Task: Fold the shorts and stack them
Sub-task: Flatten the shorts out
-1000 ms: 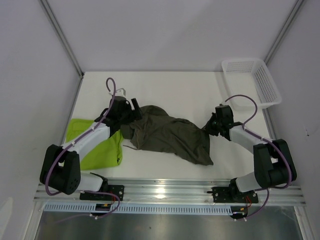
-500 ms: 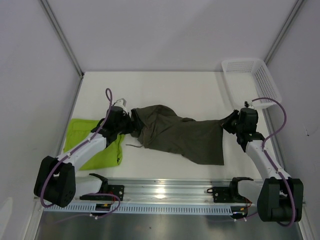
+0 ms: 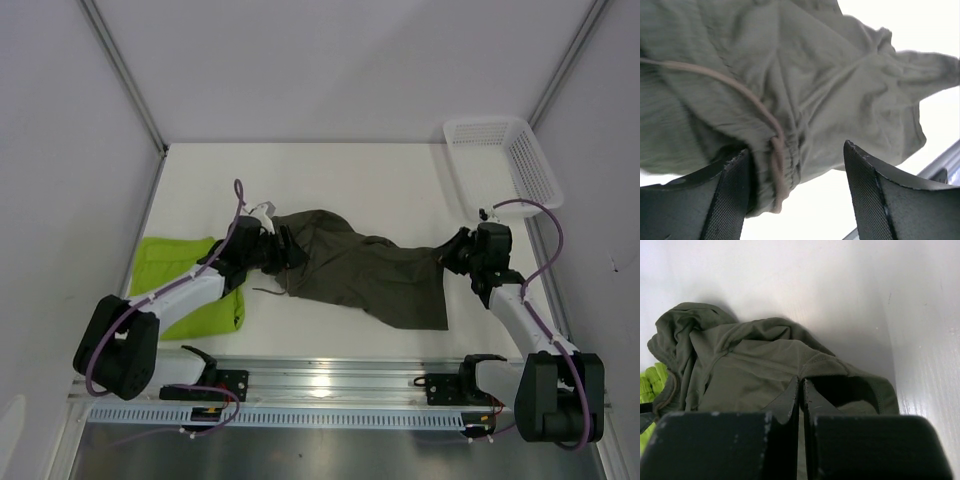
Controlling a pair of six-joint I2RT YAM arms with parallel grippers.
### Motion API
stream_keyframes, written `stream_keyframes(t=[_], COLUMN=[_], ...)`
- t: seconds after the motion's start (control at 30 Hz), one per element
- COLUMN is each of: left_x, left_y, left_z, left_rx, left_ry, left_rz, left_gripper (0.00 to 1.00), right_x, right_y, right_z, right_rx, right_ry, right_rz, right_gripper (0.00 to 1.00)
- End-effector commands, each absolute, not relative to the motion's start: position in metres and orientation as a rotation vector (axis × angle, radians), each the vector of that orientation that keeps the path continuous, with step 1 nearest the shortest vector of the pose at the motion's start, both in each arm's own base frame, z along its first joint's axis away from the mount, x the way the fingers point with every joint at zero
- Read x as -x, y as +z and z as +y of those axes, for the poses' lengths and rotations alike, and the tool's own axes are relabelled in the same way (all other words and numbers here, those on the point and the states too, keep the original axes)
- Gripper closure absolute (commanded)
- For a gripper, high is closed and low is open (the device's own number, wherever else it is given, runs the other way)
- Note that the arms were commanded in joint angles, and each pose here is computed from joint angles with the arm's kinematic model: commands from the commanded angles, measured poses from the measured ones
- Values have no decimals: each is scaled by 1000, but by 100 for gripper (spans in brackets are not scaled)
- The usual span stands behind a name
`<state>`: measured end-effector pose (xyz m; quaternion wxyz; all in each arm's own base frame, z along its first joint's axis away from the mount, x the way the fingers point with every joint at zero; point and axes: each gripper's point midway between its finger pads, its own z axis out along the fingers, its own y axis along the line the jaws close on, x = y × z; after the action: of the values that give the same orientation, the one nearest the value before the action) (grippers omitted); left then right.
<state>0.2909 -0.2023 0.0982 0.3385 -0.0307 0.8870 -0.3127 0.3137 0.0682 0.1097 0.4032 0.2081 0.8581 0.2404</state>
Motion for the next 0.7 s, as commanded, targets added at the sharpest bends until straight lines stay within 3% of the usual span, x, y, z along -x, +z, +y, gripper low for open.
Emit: stream_keyframes(t=[0.0,0.03,0.1,0.13,0.2,0.5,0.67], left_x=[-294,-296,-301,-302,-309,-357,-351], left_y=[97,84,83,81,93,211,199], left_z=[-223,-228,-236,-236,-233,-144,-126], left_rx=[32,29,17,23,46,263,328], left_ry=[-901,-908,-945,-945,-936,-619,-561], left_rz=[2299,2338,2337,2340,2295,2024,2031], left_gripper=[28,32,57,81,100,100,100], right_x=[-320,-319,-317,-318,-318,-276,-237], right_y=[116,114,114,116,119,86,61], right_z=[73,75,75,75,71,98,136], right_rx=[-457,-455,-459,-453,-457,-496,-379], right_ry=[642,651,656,654,628,675,689], right_rz=[2135,2135,2134,2129,2112,2250,2377], right_gripper=[100,100,100,100,100,100,100])
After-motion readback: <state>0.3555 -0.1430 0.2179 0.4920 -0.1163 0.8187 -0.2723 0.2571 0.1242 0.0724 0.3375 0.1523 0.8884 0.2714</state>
